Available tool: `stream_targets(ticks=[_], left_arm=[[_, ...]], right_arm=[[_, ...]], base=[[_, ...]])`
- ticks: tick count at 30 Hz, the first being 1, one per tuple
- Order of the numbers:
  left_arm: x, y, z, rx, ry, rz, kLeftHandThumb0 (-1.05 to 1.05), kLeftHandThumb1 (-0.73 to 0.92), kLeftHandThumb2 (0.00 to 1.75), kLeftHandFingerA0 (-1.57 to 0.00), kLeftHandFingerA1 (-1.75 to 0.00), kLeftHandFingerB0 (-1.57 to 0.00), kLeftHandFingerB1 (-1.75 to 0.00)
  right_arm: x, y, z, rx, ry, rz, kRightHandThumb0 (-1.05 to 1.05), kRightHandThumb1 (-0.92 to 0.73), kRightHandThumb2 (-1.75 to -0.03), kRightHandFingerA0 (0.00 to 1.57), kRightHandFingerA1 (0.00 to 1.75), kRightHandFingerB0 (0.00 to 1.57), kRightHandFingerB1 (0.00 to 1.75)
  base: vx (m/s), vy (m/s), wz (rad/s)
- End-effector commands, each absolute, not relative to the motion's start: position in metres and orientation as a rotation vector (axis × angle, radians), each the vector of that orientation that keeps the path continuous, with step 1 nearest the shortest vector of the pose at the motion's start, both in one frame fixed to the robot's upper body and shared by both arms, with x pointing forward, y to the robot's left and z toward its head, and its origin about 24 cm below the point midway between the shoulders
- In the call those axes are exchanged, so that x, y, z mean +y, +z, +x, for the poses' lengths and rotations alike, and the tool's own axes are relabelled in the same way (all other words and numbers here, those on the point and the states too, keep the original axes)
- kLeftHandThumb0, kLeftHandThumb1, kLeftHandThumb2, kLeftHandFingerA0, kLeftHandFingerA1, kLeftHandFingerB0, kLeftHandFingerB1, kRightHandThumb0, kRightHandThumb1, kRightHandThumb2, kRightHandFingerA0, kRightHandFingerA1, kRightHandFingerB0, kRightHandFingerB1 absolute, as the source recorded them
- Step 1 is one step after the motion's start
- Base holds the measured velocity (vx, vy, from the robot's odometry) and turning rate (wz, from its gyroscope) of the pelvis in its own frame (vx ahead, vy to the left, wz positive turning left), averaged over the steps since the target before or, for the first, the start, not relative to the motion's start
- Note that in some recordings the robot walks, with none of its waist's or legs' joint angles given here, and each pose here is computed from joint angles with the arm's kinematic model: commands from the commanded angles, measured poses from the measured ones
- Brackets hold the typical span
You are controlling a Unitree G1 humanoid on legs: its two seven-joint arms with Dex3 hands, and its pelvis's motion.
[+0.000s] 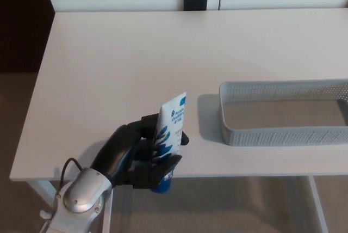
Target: The robot walks towards a table in front, picks a shampoo with left hand and puts it in a small grey container
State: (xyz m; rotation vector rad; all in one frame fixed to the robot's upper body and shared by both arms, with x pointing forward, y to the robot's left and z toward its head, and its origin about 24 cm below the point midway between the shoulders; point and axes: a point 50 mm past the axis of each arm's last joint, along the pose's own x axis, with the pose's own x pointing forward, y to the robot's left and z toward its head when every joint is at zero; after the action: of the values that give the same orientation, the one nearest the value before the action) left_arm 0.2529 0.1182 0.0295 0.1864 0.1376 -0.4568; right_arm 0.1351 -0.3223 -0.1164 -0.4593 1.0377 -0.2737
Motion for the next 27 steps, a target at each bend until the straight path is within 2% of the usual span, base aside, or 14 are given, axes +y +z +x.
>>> stream_targets(ticks=[1, 3, 5, 7, 9, 11, 12, 15, 18, 20, 24, 27], left_arm=[[0.110, 0.057, 0.256, 0.070, -0.437, 0.031, -0.03, 0.69, 0.94, -0.79, -1.70, -0.59, -1.34], [0.106, 0.072, 0.257, 0.026, -0.444, 0.016, -0.01, 0.67, 0.96, -0.78, -1.70, -0.60, -1.35], [0.099, 0.103, 0.261, -0.071, -0.483, -0.004, 0.00, 0.78, 0.86, -0.81, -1.69, -0.63, -1.38], [0.094, 0.120, 0.263, -0.126, -0.506, 0.004, 0.00, 0.80, 0.85, -0.87, -1.65, -0.66, -1.35], [0.084, 0.145, 0.267, -0.192, -0.551, 0.027, 0.01, 0.79, 0.85, -0.92, -1.66, -0.70, -1.33], [0.077, 0.156, 0.270, -0.241, -0.564, 0.090, 0.01, 0.77, 0.89, -0.94, -1.59, -0.74, -1.30], [0.071, 0.160, 0.273, -0.261, -0.569, 0.117, 0.00, 0.71, 0.92, -1.01, -1.50, -0.82, -1.26], [0.060, 0.167, 0.280, -0.271, -0.583, 0.179, -0.10, 0.69, 0.89, -1.01, -1.45, -0.84, -1.21], [0.053, 0.169, 0.286, -0.259, -0.591, 0.229, -0.16, 0.67, 0.88, -1.03, -1.43, -0.87, -1.19], [0.040, 0.169, 0.297, -0.241, -0.608, 0.274, -0.13, 0.70, 0.85, -0.97, -1.42, -0.85, -1.14], [0.025, 0.165, 0.316, -0.204, -0.601, 0.349, -0.14, 0.68, 0.88, -1.01, -1.39, -0.87, -1.10], [0.017, 0.164, 0.323, -0.193, -0.596, 0.368, -0.16, 0.67, 0.88, -0.98, -1.42, -0.86, -1.16]], right_arm=[[-0.325, -0.115, 0.138, 1.042, -0.285, -0.443, -0.30, -0.69, -0.60, 0.69, 0.45, 0.57, 0.41], [-0.325, -0.114, 0.138, 1.040, -0.283, -0.448, -0.30, -0.68, -0.60, 0.69, 0.45, 0.57, 0.41], [-0.325, -0.114, 0.138, 1.042, -0.281, -0.446, -0.30, -0.70, -0.60, 0.70, 0.45, 0.57, 0.41], [-0.326, -0.114, 0.139, 1.041, -0.283, -0.443, -0.29, -0.70, -0.60, 0.69, 0.45, 0.57, 0.41], [-0.326, -0.114, 0.139, 1.040, -0.285, -0.438, -0.29, -0.70, -0.60, 0.71, 0.45, 0.57, 0.41], [-0.325, -0.115, 0.139, 1.048, -0.285, -0.441, -0.29, -0.70, -0.60, 0.71, 0.45, 0.57, 0.41], [-0.324, -0.115, 0.138, 1.052, -0.282, -0.441, -0.29, -0.70, -0.60, 0.70, 0.45, 0.57, 0.41], [-0.323, -0.116, 0.137, 1.051, -0.273, -0.444, -0.30, -0.70, -0.60, 0.72, 0.47, 0.57, 0.41], [-0.322, -0.117, 0.137, 1.052, -0.271, -0.446, -0.30, -0.69, -0.59, 0.72, 0.47, 0.57, 0.41], [-0.321, -0.117, 0.137, 1.052, -0.271, -0.448, -0.30, -0.68, -0.60, 0.72, 0.47, 0.56, 0.41], [-0.319, -0.117, 0.140, 1.046, -0.260, -0.458, -0.31, -0.68, -0.59, 0.71, 0.46, 0.57, 0.41], [-0.318, -0.116, 0.142, 1.042, -0.251, -0.461, -0.30, -0.68, -0.59, 0.71, 0.46, 0.57, 0.41]], base=[[0.00, 0.000, 0.00], [0.00, 0.000, 0.00], [0.00, 0.000, 0.00], [0.00, 0.000, 0.00], [0.00, 0.000, 0.00], [0.00, 0.000, 0.00], [0.00, 0.000, 0.00], [0.00, 0.000, 0.00], [0.00, 0.000, 0.00], [0.00, 0.000, 0.00], [0.00, 0.000, 0.00], [0.00, 0.000, 0.00]])
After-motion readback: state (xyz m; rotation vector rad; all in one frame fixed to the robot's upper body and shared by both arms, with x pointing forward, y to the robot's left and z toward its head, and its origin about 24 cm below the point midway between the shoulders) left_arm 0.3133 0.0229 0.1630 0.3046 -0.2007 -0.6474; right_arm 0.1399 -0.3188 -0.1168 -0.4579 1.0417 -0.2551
